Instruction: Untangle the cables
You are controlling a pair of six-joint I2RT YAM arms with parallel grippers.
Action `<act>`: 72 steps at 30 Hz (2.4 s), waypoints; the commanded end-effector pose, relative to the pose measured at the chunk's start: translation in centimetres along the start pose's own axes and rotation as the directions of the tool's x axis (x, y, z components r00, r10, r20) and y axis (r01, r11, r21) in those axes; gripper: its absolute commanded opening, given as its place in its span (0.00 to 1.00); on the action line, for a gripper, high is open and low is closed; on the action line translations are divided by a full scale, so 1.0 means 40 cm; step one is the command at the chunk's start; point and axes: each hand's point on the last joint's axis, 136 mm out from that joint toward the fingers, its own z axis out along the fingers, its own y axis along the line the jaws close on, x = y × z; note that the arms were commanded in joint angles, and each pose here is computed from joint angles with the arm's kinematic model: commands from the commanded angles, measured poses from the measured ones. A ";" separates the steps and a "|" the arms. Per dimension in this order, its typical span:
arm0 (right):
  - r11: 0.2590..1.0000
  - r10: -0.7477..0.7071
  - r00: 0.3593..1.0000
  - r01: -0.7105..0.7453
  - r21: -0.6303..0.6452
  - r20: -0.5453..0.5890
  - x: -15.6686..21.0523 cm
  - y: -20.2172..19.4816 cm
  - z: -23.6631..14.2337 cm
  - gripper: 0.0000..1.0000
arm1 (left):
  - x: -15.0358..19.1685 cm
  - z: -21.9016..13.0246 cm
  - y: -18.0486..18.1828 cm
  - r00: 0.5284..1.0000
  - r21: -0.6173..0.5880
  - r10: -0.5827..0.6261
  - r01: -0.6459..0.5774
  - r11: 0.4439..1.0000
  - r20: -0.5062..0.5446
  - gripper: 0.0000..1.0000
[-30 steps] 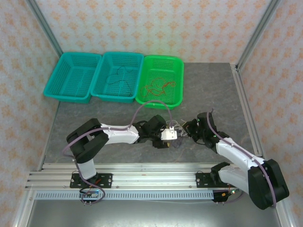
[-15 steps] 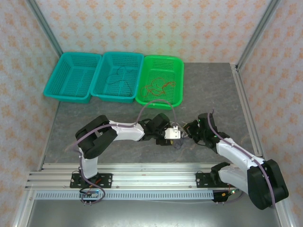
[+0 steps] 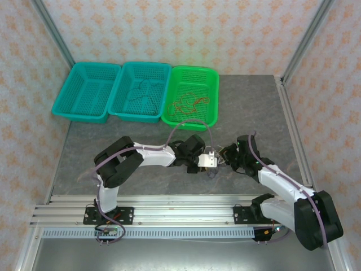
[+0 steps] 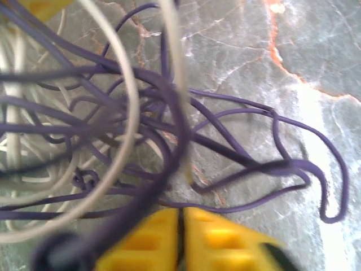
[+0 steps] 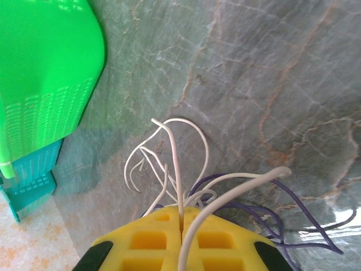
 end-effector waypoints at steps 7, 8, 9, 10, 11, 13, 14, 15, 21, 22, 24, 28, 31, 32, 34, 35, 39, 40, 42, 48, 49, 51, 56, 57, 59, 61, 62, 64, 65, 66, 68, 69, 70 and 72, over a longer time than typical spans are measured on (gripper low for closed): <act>0.988 0.114 0.980 -0.129 0.086 0.164 -0.075 -0.088 -0.055 0.00 | 0.009 -0.199 0.087 0.971 -0.236 -0.230 0.240 0.942 0.073 0.00; 0.986 0.123 0.975 -0.141 0.091 0.186 -0.084 -0.095 -0.063 0.00 | 0.011 -0.223 0.091 0.961 -0.252 -0.263 0.278 0.927 0.090 0.00; 0.982 0.134 0.969 -0.158 0.102 0.209 -0.093 -0.108 -0.071 0.00 | 0.013 -0.258 0.100 0.945 -0.278 -0.304 0.327 0.903 0.123 0.00; 0.978 0.147 0.961 -0.177 0.112 0.233 -0.104 -0.121 -0.080 0.00 | 0.014 -0.295 0.105 0.925 -0.291 -0.341 0.377 0.879 0.168 0.00; 0.973 0.160 0.954 -0.196 0.122 0.254 -0.112 -0.133 -0.087 0.00 | 0.019 -0.327 0.110 0.906 -0.307 -0.370 0.419 0.854 0.208 0.00; 0.956 0.201 0.932 -0.254 0.145 0.302 -0.129 -0.173 -0.101 0.00 | 0.038 -0.418 0.135 0.847 -0.378 -0.429 0.526 0.762 0.314 0.00; 0.951 0.215 0.920 -0.273 0.142 0.327 -0.138 -0.189 -0.105 0.00 | 0.060 -0.463 0.150 0.814 -0.426 -0.456 0.578 0.696 0.359 0.00; 0.950 0.219 0.911 -0.281 0.139 0.350 -0.145 -0.203 -0.107 0.00 | 0.083 -0.500 0.163 0.786 -0.471 -0.478 0.617 0.630 0.392 0.00; 0.992 -0.004 0.945 -0.036 0.119 0.327 -0.154 -0.158 -0.106 0.40 | 0.112 -0.623 0.151 0.691 -0.482 -0.532 0.723 0.495 0.490 0.00; 0.993 -0.100 0.950 0.075 0.095 0.295 -0.149 -0.114 -0.111 0.46 | 0.108 -0.627 0.147 0.679 -0.467 -0.535 0.734 0.493 0.503 0.00; 0.978 -0.208 0.929 0.194 0.075 0.307 -0.157 -0.050 -0.147 0.52 | 0.103 -0.628 0.143 0.663 -0.445 -0.542 0.749 0.491 0.517 0.00; 0.878 -0.397 0.777 0.476 -0.045 0.488 -0.171 0.117 -0.258 0.61 | 0.095 -0.619 0.140 0.659 -0.426 -0.555 0.752 0.503 0.509 0.00; 0.647 -0.610 0.586 0.757 -0.092 0.534 -0.084 0.242 -0.281 0.70 | 0.084 -0.627 0.142 0.652 -0.415 -0.554 0.758 0.504 0.518 0.00; 0.555 -0.678 0.519 0.826 -0.100 0.520 -0.041 0.273 -0.272 0.72 | 0.078 -0.632 0.143 0.651 -0.411 -0.550 0.758 0.505 0.523 0.00; 0.357 -0.812 0.363 0.928 -0.103 0.456 0.054 0.308 -0.228 0.74 | 0.071 -0.641 0.144 0.651 -0.409 -0.545 0.758 0.508 0.528 0.00; 0.267 -0.860 0.283 0.959 -0.097 0.425 0.096 0.319 -0.201 0.75 | 0.069 -0.644 0.144 0.651 -0.409 -0.545 0.758 0.508 0.529 0.00; 0.029 -0.941 0.048 0.998 -0.060 0.334 0.203 0.345 -0.077 0.75 | 0.052 -0.661 0.139 0.649 -0.395 -0.539 0.758 0.520 0.537 0.00; 0.020 -0.947 0.028 0.999 -0.027 0.321 0.202 0.352 -0.039 0.75 | 0.046 -0.670 0.138 0.645 -0.387 -0.533 0.760 0.522 0.547 0.00; 0.034 -0.955 0.007 0.996 0.084 0.297 0.171 0.361 0.030 0.73 | 0.036 -0.688 0.133 0.636 -0.374 -0.521 0.764 0.525 0.569 0.00; 0.104 -0.983 0.038 0.925 0.367 0.182 0.063 0.317 0.172 0.61 | 0.028 -0.805 0.123 0.593 -0.388 -0.443 0.792 0.471 0.673 0.00; 0.115 -0.983 0.051 0.919 0.378 0.175 0.058 0.303 0.184 0.58 | 0.036 -0.832 0.122 0.580 -0.398 -0.425 0.803 0.444 0.695 0.00; 0.146 -0.982 0.086 0.906 0.398 0.166 0.046 0.271 0.193 0.44 | 0.059 -0.874 0.116 0.563 -0.419 -0.405 0.819 0.392 0.720 0.00; 0.279 -0.953 0.215 0.899 0.338 0.215 0.024 0.219 0.155 0.03 | 0.167 -0.887 0.093 0.573 -0.514 -0.455 0.818 0.260 0.682 0.00; 0.285 -0.949 0.224 0.912 0.295 0.223 0.034 0.220 0.144 0.00 | 0.186 -0.864 0.085 0.583 -0.526 -0.481 0.809 0.263 0.655 0.00; 0.274 -0.944 0.221 0.938 0.213 0.243 0.061 0.235 0.120 0.00 | 0.207 -0.803 0.066 0.601 -0.521 -0.521 0.795 0.312 0.606 0.00; 0.236 -0.941 0.196 0.964 0.119 0.278 0.097 0.264 0.094 0.00 | 0.230 -0.733 0.046 0.596 -0.488 -0.558 0.800 0.348 0.578 0.00; 0.212 -0.938 0.180 0.974 0.077 0.296 0.114 0.278 0.080 0.00 | 0.237 -0.695 0.036 0.588 -0.459 -0.569 0.807 0.371 0.575 0.00; 0.175 -0.935 0.160 0.984 0.018 0.318 0.139 0.300 0.058 0.00 | 0.239 -0.640 0.021 0.568 -0.396 -0.571 0.823 0.407 0.592 0.00; 0.157 -0.934 0.150 0.988 -0.007 0.324 0.149 0.311 0.049 0.00 | 0.244 -0.622 0.017 0.550 -0.372 -0.573 0.835 0.406 0.608 0.00; 0.142 -0.935 0.142 0.990 -0.024 0.324 0.158 0.319 0.042 0.00 | 0.245 -0.617 0.019 0.530 -0.355 -0.571 0.847 0.397 0.627 0.05; 0.137 -0.936 0.141 0.990 -0.035 0.324 0.162 0.332 0.031 0.00 | 0.225 -0.622 0.022 0.515 -0.324 -0.554 0.852 0.411 0.654 0.16; 0.138 -0.936 0.142 0.990 -0.035 0.322 0.163 0.335 0.029 0.00 | 0.200 -0.627 0.021 0.524 -0.303 -0.536 0.841 0.447 0.662 0.23; 0.137 -0.936 0.141 0.990 -0.037 0.324 0.163 0.340 0.026 0.00 | 0.170 -0.631 0.019 0.531 -0.275 -0.520 0.827 0.490 0.669 0.28; 0.138 -0.935 0.144 0.990 -0.042 0.325 0.165 0.344 0.025 0.00 | 0.098 -0.633 0.001 0.560 -0.201 -0.495 0.772 0.603 0.664 0.37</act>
